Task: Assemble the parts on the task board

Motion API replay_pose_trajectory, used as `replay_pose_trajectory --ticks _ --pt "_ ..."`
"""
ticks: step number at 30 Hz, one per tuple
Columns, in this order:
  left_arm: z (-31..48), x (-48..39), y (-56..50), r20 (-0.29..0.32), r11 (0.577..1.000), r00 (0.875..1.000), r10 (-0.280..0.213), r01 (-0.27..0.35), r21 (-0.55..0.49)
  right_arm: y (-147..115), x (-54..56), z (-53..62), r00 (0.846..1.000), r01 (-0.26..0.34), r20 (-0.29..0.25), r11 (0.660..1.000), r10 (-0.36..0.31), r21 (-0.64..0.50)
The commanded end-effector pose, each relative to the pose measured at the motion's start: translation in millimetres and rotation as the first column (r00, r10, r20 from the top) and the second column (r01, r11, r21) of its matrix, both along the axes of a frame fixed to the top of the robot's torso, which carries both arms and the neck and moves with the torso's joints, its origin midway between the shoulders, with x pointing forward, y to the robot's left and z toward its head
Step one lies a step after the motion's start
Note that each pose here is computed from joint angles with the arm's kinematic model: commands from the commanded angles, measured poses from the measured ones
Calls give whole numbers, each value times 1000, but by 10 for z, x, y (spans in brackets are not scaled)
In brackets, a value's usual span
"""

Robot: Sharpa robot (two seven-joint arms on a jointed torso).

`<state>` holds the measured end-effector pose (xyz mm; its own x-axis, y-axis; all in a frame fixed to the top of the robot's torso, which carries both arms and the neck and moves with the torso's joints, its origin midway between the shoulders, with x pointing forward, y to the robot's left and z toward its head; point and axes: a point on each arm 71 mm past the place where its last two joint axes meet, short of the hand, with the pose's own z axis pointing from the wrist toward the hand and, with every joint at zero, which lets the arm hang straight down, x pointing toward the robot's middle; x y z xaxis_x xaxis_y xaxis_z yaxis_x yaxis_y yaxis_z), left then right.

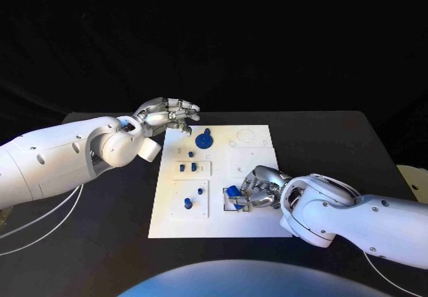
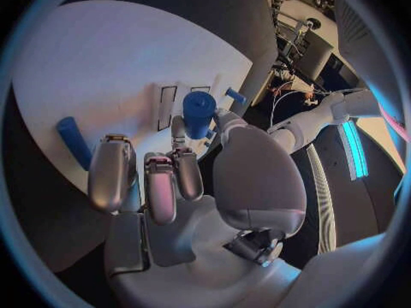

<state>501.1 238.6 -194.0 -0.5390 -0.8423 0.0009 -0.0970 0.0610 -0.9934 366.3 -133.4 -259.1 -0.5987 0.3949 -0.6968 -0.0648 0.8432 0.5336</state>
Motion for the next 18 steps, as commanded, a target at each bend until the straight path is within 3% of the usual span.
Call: replay_pose_trajectory --ticks 1,18 --pt "8 -6 -21 -1 1000 1000 -16 16 -11 12 1 -6 1000 -16 8 1000 16 -23" --pt "7 -10 -10 -3 1000 1000 -16 16 -9 36 42 -25 999 -19 28 998 21 -62"
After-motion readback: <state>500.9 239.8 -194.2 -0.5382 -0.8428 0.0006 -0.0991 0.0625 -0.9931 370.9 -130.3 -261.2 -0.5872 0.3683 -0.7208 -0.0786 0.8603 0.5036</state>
